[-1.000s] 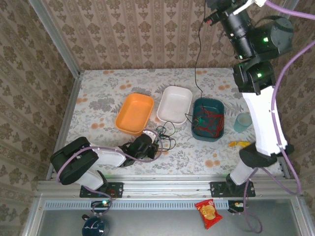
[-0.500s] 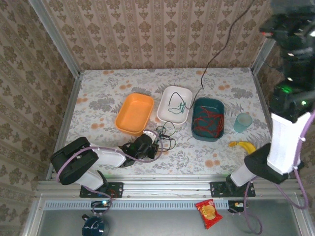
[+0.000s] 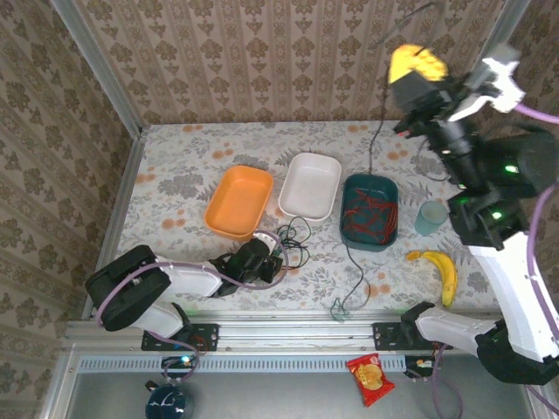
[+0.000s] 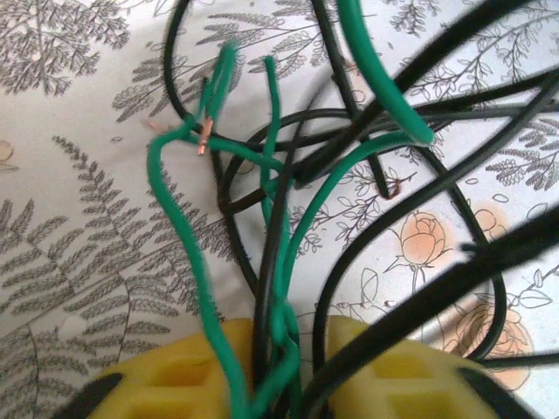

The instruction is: Untangle the cables

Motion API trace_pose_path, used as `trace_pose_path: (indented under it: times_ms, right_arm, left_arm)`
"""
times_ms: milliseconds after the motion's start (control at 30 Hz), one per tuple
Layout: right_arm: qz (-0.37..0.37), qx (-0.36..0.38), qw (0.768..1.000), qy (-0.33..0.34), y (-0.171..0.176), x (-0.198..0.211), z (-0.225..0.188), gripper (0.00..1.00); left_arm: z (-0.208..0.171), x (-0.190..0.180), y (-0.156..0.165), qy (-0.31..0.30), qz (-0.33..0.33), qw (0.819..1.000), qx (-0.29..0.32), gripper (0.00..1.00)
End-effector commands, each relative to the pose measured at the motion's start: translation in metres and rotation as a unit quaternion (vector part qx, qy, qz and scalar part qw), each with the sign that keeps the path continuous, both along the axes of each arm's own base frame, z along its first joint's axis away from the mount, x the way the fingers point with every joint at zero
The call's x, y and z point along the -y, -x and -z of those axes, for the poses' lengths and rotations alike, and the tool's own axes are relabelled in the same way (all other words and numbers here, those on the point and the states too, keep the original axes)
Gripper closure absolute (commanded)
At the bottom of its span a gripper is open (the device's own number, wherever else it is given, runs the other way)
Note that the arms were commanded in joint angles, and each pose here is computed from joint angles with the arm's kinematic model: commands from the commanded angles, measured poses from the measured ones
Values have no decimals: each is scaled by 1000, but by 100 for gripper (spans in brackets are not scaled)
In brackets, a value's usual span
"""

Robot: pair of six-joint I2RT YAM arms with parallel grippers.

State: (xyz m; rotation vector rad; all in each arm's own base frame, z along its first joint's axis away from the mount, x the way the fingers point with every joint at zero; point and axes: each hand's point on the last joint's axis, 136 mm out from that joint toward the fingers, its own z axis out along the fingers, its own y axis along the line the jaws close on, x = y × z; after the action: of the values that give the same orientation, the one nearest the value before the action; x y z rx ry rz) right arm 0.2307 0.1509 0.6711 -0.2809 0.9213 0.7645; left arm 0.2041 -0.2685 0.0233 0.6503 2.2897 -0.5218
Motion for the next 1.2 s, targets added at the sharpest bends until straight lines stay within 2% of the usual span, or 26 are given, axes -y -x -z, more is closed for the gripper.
trace_pose_path:
  times_ms: [0,100,167,300,333,367,533,667,867,967,1067,1167]
  right_arm:
    - [22,-24,999,-35,1,16,7,100]
    - [25,-31,999,-31,-3,14,10,100]
    - [14,-25,999,-32,-4,10,5,100]
    - [-6,3,999,-39,0,5,-18,100]
    - [-10,13,999,-41,2,4,-25,100]
    - [-14,23,999,-43,4,3,-32,100]
    - [-11,58,997,-54,8,5,-57,100]
    - [-5,70,996,-57,1,3,-65,100]
    - [53,59,996,-39,-47,-7,-56,100]
    - [85,31,996,-18,-86,-18,-37,100]
    - [101,18,995,-4,-107,-25,-25,100]
    - [109,20,994,-2,-112,-26,-28,100]
  left_arm:
    - [6,-13,8,-33,12,999,-5,58]
    - [-7,-7,12,-34,38,999,9,47]
    - [-18,0,16,-31,61,997,21,29]
    - [-44,11,23,-30,107,993,47,15]
    - [-52,13,26,-28,119,991,55,6]
    - [-60,16,28,-27,130,989,61,1]
    - [-90,25,33,-36,155,982,98,0]
    - [-103,19,21,-21,112,985,127,0]
    - [-91,8,11,6,55,992,114,1]
    - [-82,3,10,9,36,994,105,1]
    - [-73,-3,10,11,20,995,97,1]
    - [-67,-8,10,8,11,996,93,1]
